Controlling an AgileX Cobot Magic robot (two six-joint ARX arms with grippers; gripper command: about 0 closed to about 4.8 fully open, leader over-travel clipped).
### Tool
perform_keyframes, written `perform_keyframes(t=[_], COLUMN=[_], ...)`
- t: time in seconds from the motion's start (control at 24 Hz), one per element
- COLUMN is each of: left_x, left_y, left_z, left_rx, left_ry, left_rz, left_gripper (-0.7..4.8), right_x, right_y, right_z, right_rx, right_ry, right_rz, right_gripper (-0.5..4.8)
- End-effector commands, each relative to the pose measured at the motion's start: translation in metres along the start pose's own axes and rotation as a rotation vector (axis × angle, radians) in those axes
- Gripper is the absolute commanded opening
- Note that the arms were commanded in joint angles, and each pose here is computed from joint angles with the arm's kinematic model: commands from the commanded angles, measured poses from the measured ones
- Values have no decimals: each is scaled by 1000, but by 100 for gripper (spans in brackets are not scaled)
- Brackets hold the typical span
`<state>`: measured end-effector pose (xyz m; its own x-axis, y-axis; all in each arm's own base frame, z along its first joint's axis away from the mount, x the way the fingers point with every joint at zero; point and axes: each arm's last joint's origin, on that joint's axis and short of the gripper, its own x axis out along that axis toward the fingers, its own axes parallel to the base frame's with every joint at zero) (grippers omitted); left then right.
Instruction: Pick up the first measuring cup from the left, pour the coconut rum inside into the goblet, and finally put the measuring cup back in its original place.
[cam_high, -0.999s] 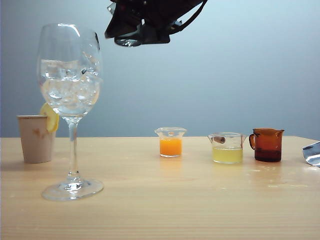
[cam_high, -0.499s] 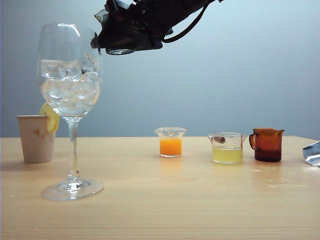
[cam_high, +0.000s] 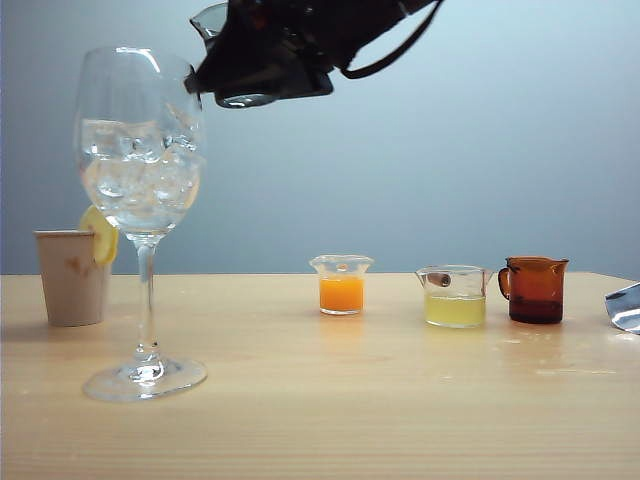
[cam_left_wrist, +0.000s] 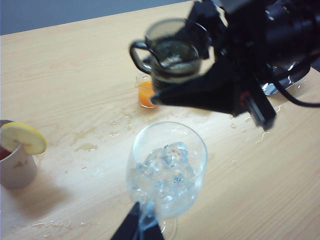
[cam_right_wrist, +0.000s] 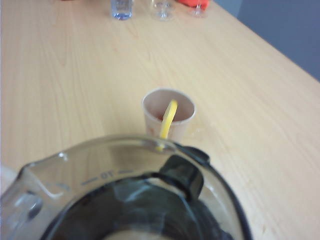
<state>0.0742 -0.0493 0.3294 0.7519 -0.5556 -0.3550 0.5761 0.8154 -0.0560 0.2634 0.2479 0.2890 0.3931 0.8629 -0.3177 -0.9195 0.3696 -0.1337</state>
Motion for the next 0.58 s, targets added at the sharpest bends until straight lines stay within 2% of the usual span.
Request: perform_keyframes(t=[0.04, 0.25, 0.46, 0.58], left_x=[-1, 3, 32, 32], left_y=[0, 0, 1, 1], left_z=[2, 4, 11, 11], left_rx=[5, -7, -31, -31], left_ry=[-21, -19, 27, 28], left_rz=[3, 2, -25, -28], left_gripper=[-5, -5, -5, -5], right_x=[-15, -23, -22, -21], right_y=[5, 11, 12, 13], right_z=[2, 7, 7, 7], right_rx=[1, -8, -23, -87], right_ry=[-60, -72, -64, -62], right_rz=[-20, -35, -45, -46], right_gripper=[149, 148, 149, 148])
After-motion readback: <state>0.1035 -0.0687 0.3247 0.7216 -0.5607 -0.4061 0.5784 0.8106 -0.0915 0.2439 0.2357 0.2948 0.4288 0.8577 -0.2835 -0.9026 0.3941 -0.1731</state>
